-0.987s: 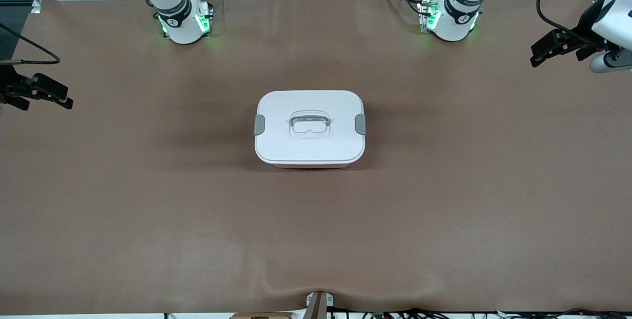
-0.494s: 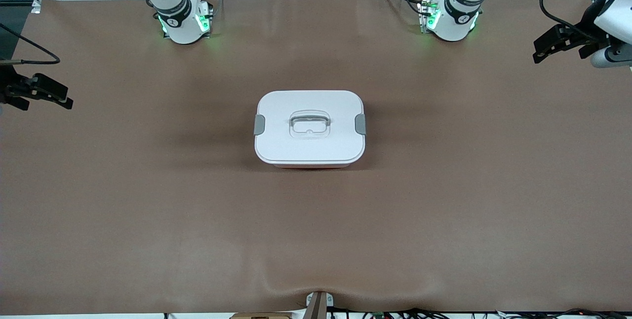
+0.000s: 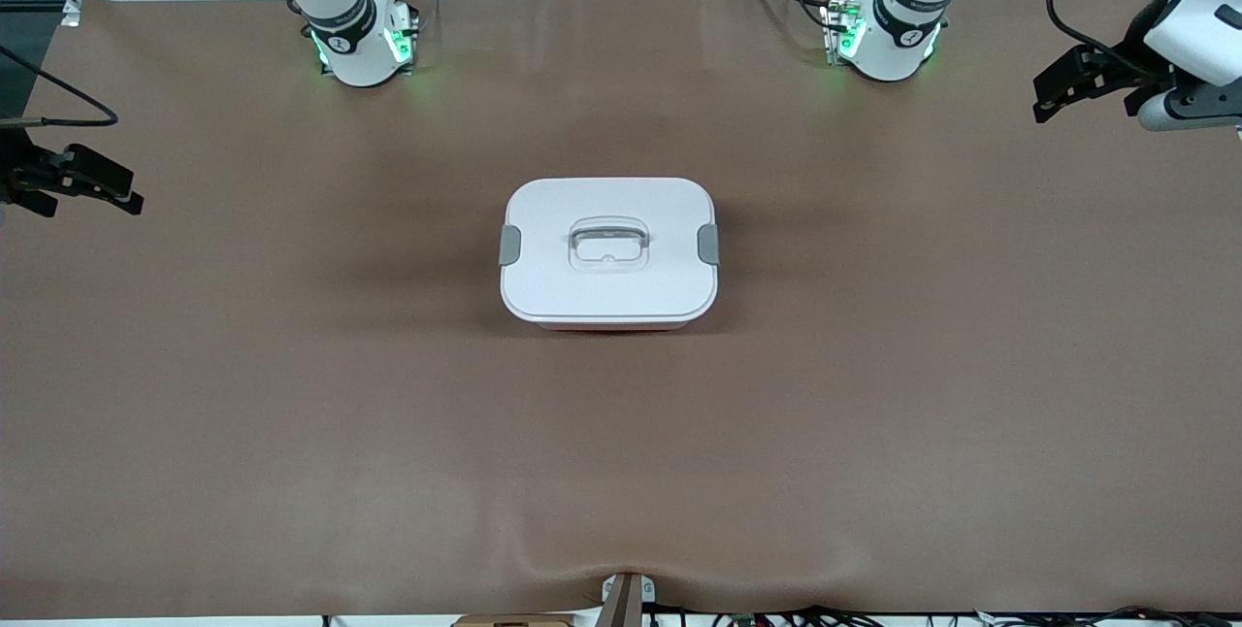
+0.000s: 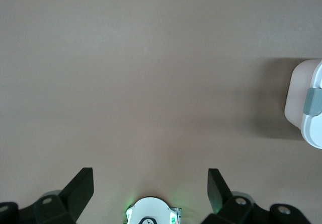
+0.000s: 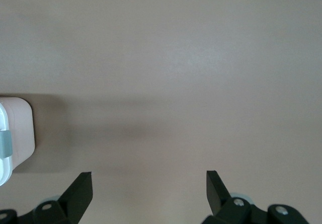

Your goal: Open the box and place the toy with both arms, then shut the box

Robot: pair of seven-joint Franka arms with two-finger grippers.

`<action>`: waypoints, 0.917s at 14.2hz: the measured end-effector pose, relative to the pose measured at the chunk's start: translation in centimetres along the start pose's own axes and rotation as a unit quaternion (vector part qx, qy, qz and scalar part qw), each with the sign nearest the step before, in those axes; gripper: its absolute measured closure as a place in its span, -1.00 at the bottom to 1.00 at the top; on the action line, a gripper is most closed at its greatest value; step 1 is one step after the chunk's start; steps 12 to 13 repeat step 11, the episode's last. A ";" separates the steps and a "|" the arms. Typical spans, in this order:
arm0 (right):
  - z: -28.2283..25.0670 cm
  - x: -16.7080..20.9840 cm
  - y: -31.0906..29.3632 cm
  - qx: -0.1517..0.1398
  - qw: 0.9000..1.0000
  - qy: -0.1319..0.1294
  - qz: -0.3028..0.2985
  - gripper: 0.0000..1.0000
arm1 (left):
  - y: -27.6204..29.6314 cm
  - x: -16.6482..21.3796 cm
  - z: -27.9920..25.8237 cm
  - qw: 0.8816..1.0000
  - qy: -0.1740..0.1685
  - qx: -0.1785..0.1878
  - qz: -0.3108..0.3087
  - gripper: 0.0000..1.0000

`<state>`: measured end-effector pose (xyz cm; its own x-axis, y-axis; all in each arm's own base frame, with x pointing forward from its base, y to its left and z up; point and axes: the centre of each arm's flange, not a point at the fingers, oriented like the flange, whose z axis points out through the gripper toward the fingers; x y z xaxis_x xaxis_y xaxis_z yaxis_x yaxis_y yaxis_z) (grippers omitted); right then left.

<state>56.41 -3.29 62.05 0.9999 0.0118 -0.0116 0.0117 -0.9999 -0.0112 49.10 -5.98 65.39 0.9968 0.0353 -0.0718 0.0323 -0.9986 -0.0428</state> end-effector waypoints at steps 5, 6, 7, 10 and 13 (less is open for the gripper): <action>0.0 0.0 0.0 0.000 1.000 0.000 0.000 -1.00 | -0.1 0.0 -1.2 1.000 0.016 -0.003 -0.001 -1.00; 0.0 0.0 0.0 0.000 1.000 0.000 0.000 -1.00 | -0.2 0.0 -1.3 1.000 0.016 -0.003 -0.002 -1.00; 0.0 0.0 0.0 0.000 1.000 0.000 0.000 -1.00 | -0.2 0.0 -1.3 1.000 0.016 -0.003 -0.002 -1.00; 0.0 0.0 0.0 0.000 1.000 0.000 0.000 -1.00 | -0.2 0.0 -1.2 1.000 0.016 -0.003 -0.002 -1.00; 0.0 0.0 0.0 0.000 1.000 0.000 0.000 -1.00 | -0.2 0.0 -1.2 1.000 0.015 -0.003 -0.002 -1.00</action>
